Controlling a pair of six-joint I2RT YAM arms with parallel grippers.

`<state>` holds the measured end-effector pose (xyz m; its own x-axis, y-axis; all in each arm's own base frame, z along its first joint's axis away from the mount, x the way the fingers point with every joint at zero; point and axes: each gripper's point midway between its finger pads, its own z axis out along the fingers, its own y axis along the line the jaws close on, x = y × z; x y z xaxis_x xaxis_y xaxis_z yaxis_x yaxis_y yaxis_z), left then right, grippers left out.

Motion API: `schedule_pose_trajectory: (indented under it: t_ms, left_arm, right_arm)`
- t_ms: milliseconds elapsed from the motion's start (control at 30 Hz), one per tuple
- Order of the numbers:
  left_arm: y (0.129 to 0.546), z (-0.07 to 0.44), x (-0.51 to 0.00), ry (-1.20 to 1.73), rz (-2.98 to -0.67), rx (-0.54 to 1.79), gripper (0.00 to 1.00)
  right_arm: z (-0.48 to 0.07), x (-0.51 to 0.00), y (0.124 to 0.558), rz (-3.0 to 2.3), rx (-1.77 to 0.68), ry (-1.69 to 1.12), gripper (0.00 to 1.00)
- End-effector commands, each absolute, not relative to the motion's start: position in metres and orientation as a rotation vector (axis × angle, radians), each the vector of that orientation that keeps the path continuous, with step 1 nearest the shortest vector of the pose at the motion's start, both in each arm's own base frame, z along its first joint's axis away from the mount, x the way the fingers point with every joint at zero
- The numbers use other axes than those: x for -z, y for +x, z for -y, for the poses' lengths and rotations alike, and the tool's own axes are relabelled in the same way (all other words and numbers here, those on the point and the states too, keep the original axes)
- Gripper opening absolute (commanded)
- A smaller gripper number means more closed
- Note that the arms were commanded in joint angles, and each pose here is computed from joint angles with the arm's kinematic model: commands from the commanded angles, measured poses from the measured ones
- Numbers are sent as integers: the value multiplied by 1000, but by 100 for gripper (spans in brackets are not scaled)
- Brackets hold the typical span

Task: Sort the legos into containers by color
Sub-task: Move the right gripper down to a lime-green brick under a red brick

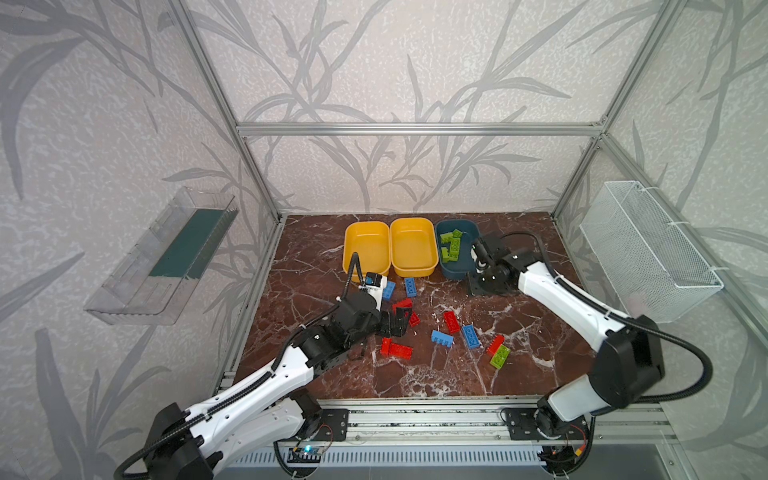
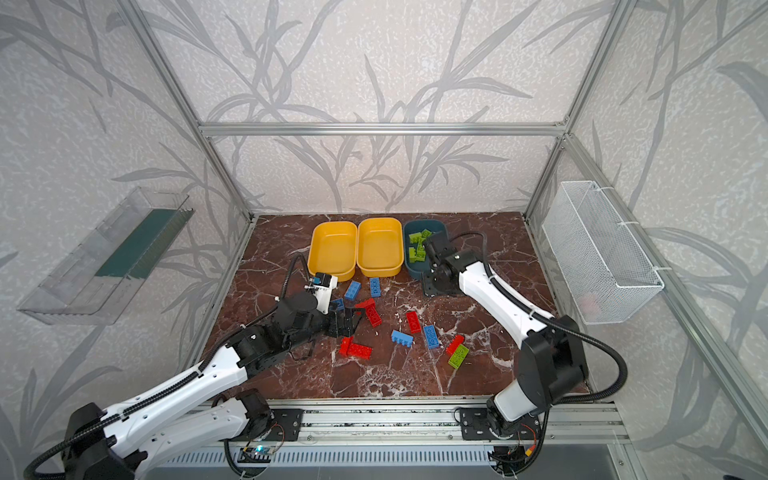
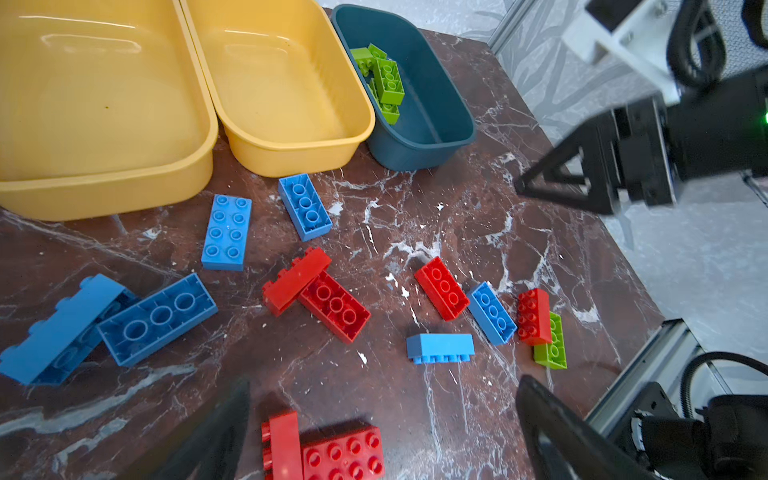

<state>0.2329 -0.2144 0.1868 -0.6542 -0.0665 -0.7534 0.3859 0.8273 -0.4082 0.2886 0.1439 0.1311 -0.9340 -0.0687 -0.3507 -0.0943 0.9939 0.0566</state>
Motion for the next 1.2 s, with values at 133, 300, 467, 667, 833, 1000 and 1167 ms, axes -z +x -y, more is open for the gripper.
schedule_pose_trajectory:
  t_ms: [133, 300, 467, 667, 833, 1000, 1167]
  left_arm:
    - [217, 212, -186, 247, -2157, 776, 99]
    - [216, 216, -184, 259, -2164, 786, 99]
    - [216, 215, -183, 257, -2165, 781, 99]
    - [217, 211, -181, 241, -2171, 758, 99]
    - [219, 207, -179, 227, -2176, 729, 99]
    - [221, 206, -179, 223, -2180, 709, 99]
    - [224, 208, -178, 224, -2188, 701, 99]
  right_arm:
    - [-112, -90, 199, -2871, 45, 164, 64]
    - [-110, -65, 172, -2913, 75, 210, 65]
    - [-112, -55, 176, -2911, 86, 180, 65]
    - [-115, -50, 192, -2908, 159, 134, 65]
    - [-125, -43, 203, -2966, 130, 69, 65]
    - [-139, -44, 218, -2962, 87, -2, 65]
    - [-153, -56, 234, -2927, 46, -95, 65]
